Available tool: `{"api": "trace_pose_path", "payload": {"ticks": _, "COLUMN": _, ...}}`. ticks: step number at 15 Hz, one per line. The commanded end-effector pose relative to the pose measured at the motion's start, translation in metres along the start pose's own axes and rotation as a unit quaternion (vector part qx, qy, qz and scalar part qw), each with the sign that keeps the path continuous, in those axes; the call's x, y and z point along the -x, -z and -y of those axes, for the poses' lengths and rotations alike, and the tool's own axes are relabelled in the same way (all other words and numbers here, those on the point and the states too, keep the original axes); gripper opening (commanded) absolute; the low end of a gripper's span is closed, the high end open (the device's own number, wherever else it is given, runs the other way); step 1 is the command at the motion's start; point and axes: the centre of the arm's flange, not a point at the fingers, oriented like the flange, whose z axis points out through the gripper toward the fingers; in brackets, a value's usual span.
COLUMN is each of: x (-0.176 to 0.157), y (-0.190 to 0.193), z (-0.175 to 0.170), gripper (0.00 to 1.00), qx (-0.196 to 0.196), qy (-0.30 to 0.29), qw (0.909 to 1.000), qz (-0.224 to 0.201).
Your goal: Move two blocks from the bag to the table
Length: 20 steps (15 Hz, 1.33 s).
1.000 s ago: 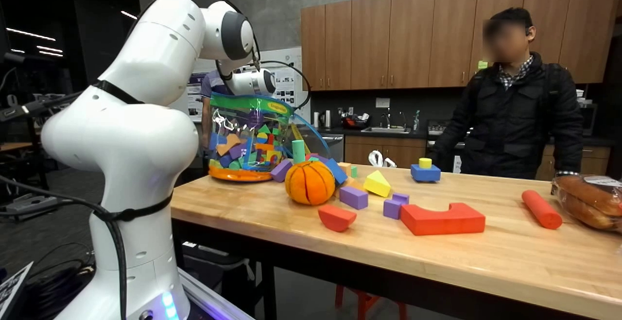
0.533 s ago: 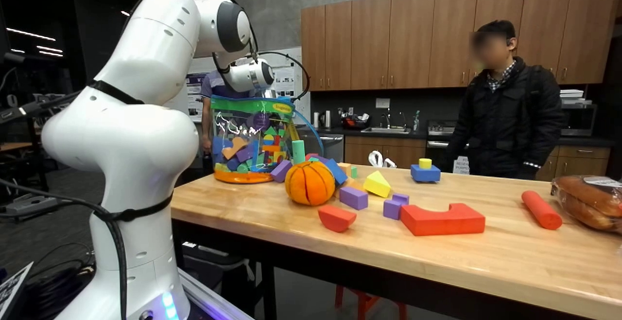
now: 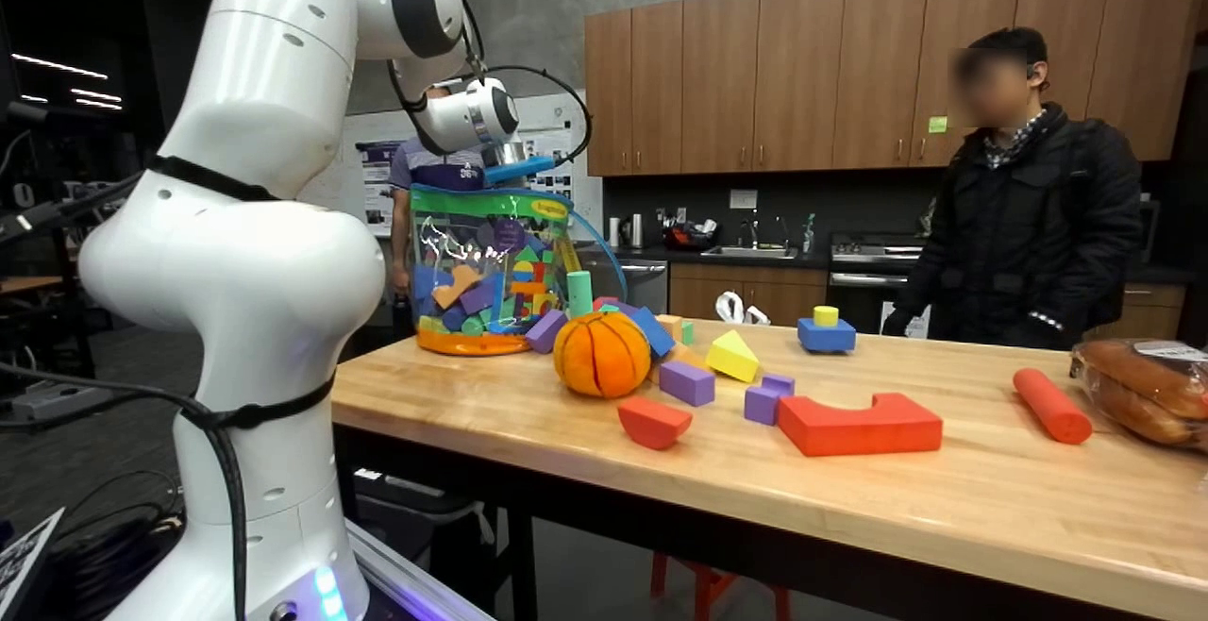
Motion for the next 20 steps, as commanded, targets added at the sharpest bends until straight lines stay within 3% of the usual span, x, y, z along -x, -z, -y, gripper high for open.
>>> {"api": "trace_pose_path", "payload": {"ticks": 1, "x": 0.032, "y": 0.032, "z": 0.012, "gripper": 0.18, "qx": 0.04, "qy": -0.003, "qw": 0.9989, "qz": -0.025}}
{"api": "trace_pose_path", "payload": {"ticks": 7, "x": 0.054, "y": 0.099, "z": 0.01, "gripper": 0.18, "qx": 0.13, "qy": -0.023, "qw": 0.9876, "qz": -0.084}}
{"api": "trace_pose_path", "payload": {"ticks": 14, "x": 0.088, "y": 0.165, "z": 0.011, "gripper": 0.18, "qx": 0.249, "qy": -0.067, "qw": 0.9561, "qz": -0.139}}
{"api": "trace_pose_path", "payload": {"ticks": 18, "x": 0.113, "y": 0.178, "z": 0.009, "gripper": 0.18, "qx": 0.279, "qy": -0.117, "qw": 0.9412, "qz": -0.151}}
{"api": "trace_pose_path", "payload": {"ticks": 20, "x": 0.126, "y": 0.173, "z": -0.002, "gripper": 0.18, "qx": 0.271, "qy": -0.141, "qw": 0.9409, "qz": -0.147}}
